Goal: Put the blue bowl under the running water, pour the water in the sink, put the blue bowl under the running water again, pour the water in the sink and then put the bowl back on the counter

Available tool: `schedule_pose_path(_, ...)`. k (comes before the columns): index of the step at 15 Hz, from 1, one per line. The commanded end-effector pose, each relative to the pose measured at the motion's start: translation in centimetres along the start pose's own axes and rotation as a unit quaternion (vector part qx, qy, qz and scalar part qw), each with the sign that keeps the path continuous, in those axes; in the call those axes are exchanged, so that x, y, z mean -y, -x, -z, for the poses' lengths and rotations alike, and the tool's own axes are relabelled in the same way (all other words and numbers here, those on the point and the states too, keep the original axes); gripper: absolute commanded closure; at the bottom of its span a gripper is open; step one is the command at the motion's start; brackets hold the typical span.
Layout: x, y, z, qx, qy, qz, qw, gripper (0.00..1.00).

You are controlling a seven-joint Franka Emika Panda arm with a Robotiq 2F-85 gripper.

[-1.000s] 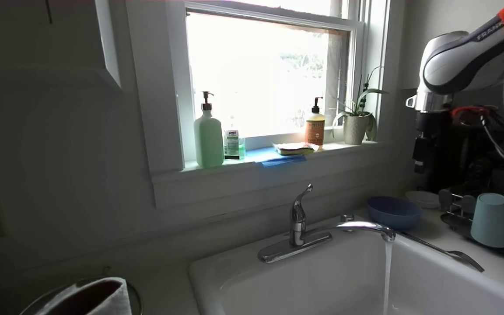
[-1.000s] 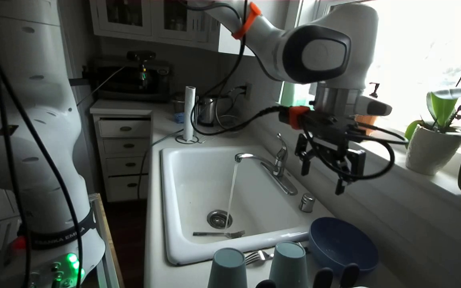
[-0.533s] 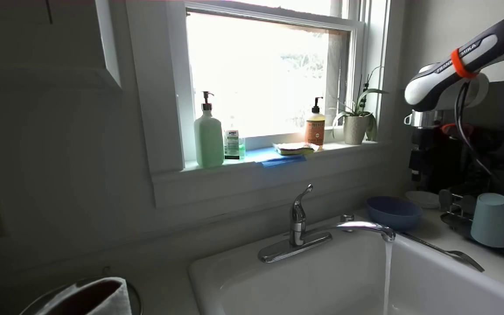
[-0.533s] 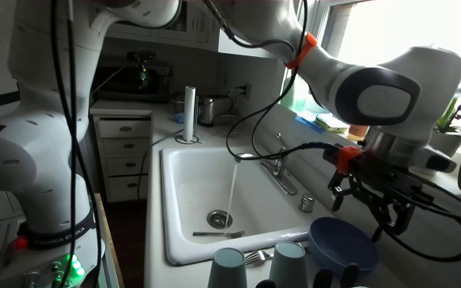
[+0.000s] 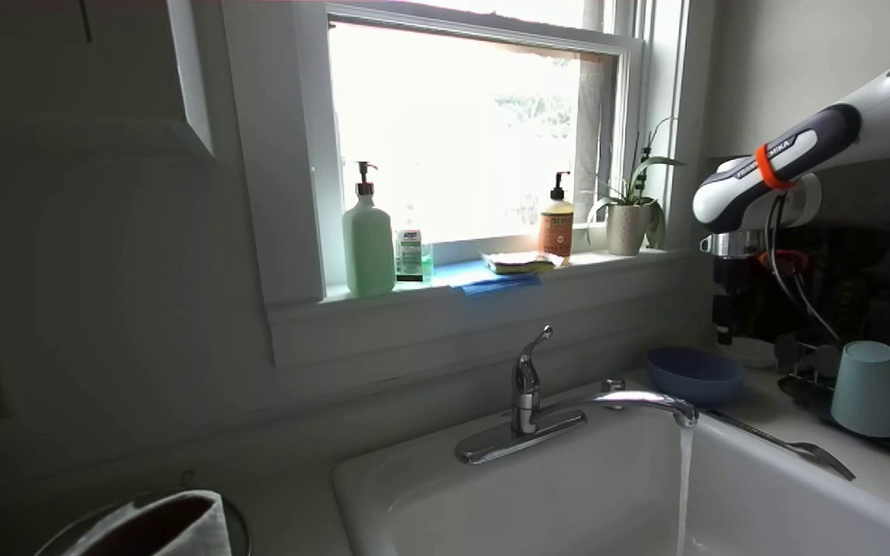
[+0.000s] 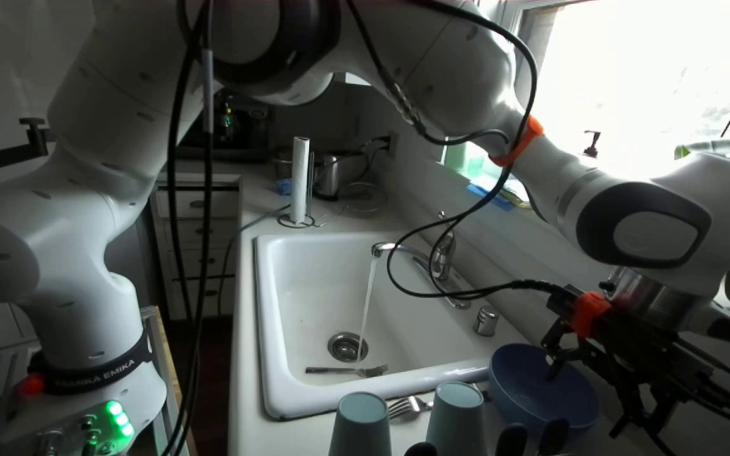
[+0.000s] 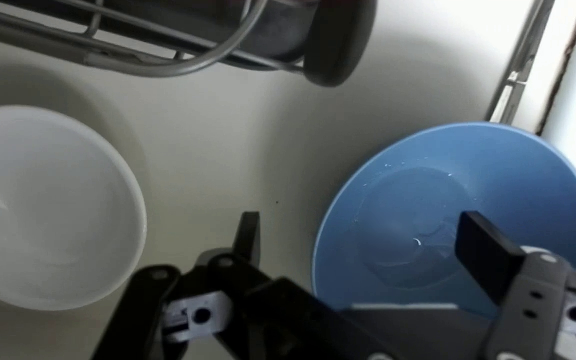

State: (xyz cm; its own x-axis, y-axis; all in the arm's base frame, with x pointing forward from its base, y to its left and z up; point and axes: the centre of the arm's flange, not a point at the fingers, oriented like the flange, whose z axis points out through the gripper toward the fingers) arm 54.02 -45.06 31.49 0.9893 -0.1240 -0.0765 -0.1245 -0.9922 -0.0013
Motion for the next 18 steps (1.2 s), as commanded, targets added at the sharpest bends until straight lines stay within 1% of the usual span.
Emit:
schedule_pose_path(1, -0.9, -2.7, -1.9, 0.010, -0.007, 0.011, 0.9999, 0.26)
schedule_pose_path(3, -0.4, -3.2, -3.2, 0.012, -0.011, 0.014, 0.9998, 0.31)
schedule_pose_path(4, -0.1, -3.4, -3.7, 0.016, -0.012, 0.017, 0.9997, 0.37)
schedule_pose_path(7, 0.4, -3.9, -5.1, 0.023, -0.012, 0.025, 0.9993, 0.61)
schedule_pose_path(11, 0.7, -4.3, -5.4, 0.027, -0.006, 0.034, 0.9990, 0.87)
schedule_pose_path(12, 0.7, -4.3, -5.3, 0.027, -0.006, 0.034, 0.9991, 0.95)
schedule_pose_path(13, 0.9, -4.3, -5.0, 0.027, -0.006, 0.036, 0.9990, 0.99)
schedule_pose_path(14, 1.2, -4.3, -4.8, 0.027, -0.009, 0.038, 0.9989, 1.00)
schedule_pose_path(16, 1.7, -4.2, -3.7, 0.027, -0.015, 0.046, 0.9985, 1.00)
schedule_pose_path(17, 2.1, -4.1, -3.0, 0.027, -0.019, 0.053, 0.9981, 0.98)
schedule_pose_path(18, 2.4, -4.1, -2.5, 0.029, -0.021, 0.057, 0.9977, 0.99)
